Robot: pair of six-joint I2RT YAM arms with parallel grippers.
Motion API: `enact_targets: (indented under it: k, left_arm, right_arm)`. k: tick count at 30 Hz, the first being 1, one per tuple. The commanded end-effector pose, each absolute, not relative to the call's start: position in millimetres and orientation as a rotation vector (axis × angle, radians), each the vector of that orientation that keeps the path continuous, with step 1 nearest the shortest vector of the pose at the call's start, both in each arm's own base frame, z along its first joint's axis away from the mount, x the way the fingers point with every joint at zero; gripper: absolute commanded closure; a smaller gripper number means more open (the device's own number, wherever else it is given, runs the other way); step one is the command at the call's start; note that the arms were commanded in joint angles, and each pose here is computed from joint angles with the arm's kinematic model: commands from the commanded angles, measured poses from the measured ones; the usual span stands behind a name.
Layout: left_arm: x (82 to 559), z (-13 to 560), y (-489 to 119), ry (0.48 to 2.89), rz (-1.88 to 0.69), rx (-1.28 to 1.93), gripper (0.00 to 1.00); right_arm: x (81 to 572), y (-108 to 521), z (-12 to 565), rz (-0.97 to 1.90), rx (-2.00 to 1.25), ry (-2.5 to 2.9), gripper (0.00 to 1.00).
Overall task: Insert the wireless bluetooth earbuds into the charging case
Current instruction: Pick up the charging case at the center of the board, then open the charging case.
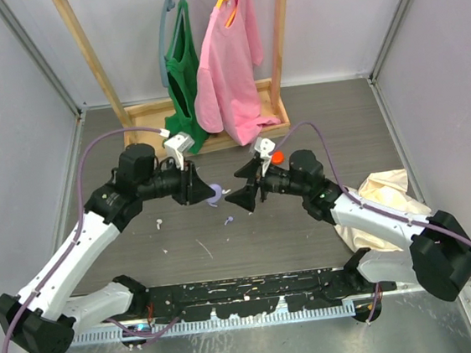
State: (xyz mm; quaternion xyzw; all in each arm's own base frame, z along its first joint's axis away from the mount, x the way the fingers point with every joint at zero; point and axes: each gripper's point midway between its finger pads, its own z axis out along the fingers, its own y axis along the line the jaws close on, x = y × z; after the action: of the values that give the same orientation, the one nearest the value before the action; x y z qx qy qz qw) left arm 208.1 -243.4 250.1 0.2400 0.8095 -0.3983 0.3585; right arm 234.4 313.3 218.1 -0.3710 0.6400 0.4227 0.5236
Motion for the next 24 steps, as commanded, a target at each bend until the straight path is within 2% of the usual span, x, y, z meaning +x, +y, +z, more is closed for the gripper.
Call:
enact_targets:
  k: [1,24]
  left_arm:
    - [199.7,270.0,-252.1,1.983,-1.061,0.859,0.89]
    - [196.0,291.0,-282.7,1.666,-1.039,1.225,0.88]
  right_arm:
    - [204.4,311.7,247.2,1.222,-0.982,1.358,0.15]
    - [183.8,305.5,256.6,1.309,-1.039,1.148,0.26]
